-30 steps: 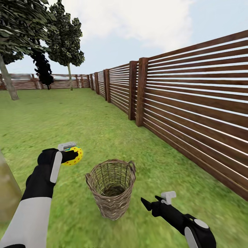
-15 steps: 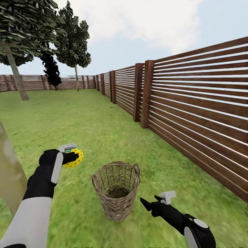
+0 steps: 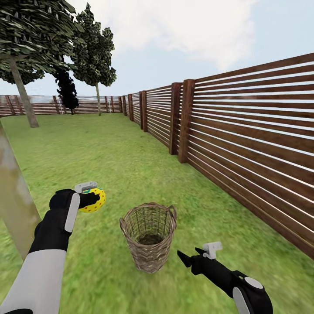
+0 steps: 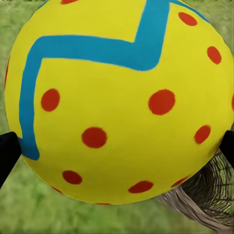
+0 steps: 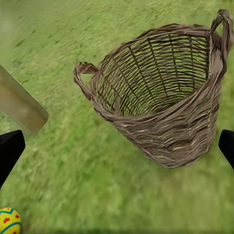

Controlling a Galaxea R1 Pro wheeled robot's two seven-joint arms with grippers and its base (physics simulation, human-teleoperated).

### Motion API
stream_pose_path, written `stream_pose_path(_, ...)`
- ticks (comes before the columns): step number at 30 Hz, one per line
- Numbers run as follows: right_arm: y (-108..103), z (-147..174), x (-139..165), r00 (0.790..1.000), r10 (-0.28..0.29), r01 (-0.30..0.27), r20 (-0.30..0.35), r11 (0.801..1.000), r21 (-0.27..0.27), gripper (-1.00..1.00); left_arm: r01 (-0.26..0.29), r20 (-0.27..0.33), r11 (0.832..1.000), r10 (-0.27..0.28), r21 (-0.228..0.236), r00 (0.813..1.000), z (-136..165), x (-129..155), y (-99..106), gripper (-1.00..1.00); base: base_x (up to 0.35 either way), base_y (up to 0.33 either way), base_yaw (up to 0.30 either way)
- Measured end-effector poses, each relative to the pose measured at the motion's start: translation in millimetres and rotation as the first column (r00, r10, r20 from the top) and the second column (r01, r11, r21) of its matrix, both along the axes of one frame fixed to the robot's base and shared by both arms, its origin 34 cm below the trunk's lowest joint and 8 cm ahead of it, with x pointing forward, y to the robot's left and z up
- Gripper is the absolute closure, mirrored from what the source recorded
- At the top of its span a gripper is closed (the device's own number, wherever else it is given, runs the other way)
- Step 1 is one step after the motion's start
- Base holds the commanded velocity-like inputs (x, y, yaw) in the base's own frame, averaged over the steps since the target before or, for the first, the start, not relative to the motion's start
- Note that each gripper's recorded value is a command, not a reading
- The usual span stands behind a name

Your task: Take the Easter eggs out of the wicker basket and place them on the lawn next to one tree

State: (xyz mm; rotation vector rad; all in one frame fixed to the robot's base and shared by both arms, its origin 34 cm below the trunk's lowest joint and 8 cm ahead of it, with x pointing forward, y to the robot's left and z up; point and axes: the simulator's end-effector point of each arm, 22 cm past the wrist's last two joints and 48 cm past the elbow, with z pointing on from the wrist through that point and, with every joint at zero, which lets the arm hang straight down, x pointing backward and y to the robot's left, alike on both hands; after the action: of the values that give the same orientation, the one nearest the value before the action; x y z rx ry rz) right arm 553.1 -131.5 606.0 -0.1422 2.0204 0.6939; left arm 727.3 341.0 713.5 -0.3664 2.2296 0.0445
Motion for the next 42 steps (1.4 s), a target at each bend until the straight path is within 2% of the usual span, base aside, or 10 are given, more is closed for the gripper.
stream_pose_path(11,1,27,6,1.0,-0.002,0.002,0.006,1.0,0.002,-1.0,0.003,0.003,1.0,-0.003,-0.001,1.0,27,5,-1,1.0,-0.126,0.0,0.158)
stream_pose_path(13,1,32,7,1.0,-0.002,0.002,0.008,1.0,0.002,-1.0,0.004,-0.03,1.0,-0.004,-0.007,1.0,17,4,-2,1.0,-0.187,0.0,0.213)
stream_pose_path(17,1,43,8,1.0,-0.002,0.002,0.013,1.0,0.002,-1.0,0.013,-0.168,0.999,-0.018,-0.033,0.986,-30,-6,-8,1.0,-0.171,0.0,0.216)
stream_pose_path(20,1,51,10,1.0,-0.002,0.002,0.015,1.0,0.002,-1.0,0.014,-0.216,0.999,-0.022,-0.04,0.976,-42,-11,-10,1.0,-0.165,0.0,0.177)
stream_pose_path(25,0,61,12,1.0,-0.002,0.002,0.017,1.0,0.0,-1.0,0.006,-0.328,0.999,-0.018,-0.038,0.945,-71,-25,-12,1.0,-0.149,0.0,0.038)
stream_pose_path(29,0,70,13,1.0,-0.002,0.002,0.017,1.0,-0.001,-1.0,0.005,-0.373,0.999,-0.02,-0.04,0.927,-80,-32,-13,1.0,-0.122,0.0,0.004)
stream_pose_path(34,0,80,15,1.0,-0.002,0.002,0.015,1.0,-0.001,-1.0,-0.004,-0.447,0.999,-0.018,-0.05,0.894,-109,-35,-18,1.0,-0.095,0.0,0.0)
stream_pose_path(37,0,82,15,1.0,-0.002,0.002,0.015,1.0,0.0,-1.0,-0.01,-0.455,0.999,-0.011,-0.045,0.89,-114,-35,-18,1.0,-0.044,0.0,0.0)
stream_pose_path(42,0,82,15,1.0,-0.002,0.002,0.015,1.0,-0.001,-1.0,-0.015,-0.449,0.999,-0.004,-0.039,0.893,-112,-33,-16,1.0,-0.008,0.0,0.0)
